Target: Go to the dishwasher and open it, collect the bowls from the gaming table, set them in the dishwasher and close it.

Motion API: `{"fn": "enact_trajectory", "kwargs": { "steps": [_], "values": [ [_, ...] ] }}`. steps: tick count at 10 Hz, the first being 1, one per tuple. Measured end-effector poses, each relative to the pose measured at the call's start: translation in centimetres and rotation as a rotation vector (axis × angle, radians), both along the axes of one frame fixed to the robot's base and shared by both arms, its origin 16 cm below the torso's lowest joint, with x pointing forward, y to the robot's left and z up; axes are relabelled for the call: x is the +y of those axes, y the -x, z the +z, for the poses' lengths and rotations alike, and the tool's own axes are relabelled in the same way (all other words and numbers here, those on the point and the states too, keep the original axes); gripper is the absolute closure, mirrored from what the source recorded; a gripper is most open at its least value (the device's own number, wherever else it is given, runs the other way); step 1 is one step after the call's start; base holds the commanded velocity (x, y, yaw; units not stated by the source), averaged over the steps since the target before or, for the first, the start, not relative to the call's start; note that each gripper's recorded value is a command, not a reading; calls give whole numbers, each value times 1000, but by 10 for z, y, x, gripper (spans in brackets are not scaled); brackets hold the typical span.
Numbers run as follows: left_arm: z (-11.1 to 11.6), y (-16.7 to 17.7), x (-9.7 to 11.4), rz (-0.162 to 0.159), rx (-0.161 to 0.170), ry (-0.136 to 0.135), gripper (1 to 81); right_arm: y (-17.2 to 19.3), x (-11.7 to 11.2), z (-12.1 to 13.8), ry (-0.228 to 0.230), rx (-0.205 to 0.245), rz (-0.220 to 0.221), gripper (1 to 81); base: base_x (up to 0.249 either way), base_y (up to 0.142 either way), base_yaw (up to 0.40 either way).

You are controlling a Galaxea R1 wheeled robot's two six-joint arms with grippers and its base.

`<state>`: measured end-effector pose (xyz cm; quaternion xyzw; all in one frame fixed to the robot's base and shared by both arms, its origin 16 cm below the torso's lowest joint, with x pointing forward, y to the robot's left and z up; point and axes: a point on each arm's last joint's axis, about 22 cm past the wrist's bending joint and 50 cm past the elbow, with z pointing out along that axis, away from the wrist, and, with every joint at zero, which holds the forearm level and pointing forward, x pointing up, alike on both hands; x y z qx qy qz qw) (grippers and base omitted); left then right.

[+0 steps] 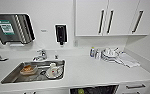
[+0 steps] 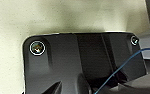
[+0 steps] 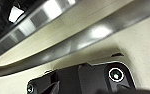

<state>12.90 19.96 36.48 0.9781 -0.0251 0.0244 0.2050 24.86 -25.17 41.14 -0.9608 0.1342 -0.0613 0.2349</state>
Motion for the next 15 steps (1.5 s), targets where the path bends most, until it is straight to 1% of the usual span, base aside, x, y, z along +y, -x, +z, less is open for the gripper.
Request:
{"fn": "enact_trajectory", "kwargs": {
  "steps": [1,2,3,4,5,6,8,9,10,11,12,13,14,15],
  "values": [
    [-6,-5,1,0,-7,-1,10,-23,7,-1,3,-17,1,10,0,0,0],
    [-9,-10,1,1,-14,-1,10,-44,9,0,7,-30,-2,10,0,0,0],
    [-10,-11,1,2,-14,-1,10,-56,8,2,23,-32,8,10,0,0,0],
    [-11,-12,1,1,-14,-2,10,-58,10,3,21,-24,4,10,0,0,0],
    [-11,-12,1,1,-13,-2,10,-63,16,7,23,-14,12,10,0,0,0],
    [-11,-10,1,0,-9,-3,10,-71,19,14,16,-13,14,10,0,0,0],
    [-11,-8,2,-1,-5,-4,10,-98,21,36,-24,-17,-29,10,0,0,0],
    [-11,-8,2,0,-4,-4,10,-120,23,54,-56,-33,-53,10,0,0,0],
    [-11,-8,1,0,-4,-4,10,-142,26,73,-85,-67,-53,10,0,0,0],
    [-11,-8,1,-1,-4,-3,10,-168,35,99,-138,-126,-48,10,0,0,0],
    [-11,-8,-2,-1,-3,0,10,-185,48,121,-199,-171,-49,10,0,0,0],
    [-11,-8,-3,-1,-3,2,10,-193,60,144,-277,-204,-66,10,0,0,0],
    [-11,-8,-3,-1,-4,1,10,-194,58,156,-320,-221,-88,10,0,0,0],
    [-11,-8,-3,-1,-4,2,10,-193,45,160,-321,-232,-100,10,0,0,0]
  ]
}}
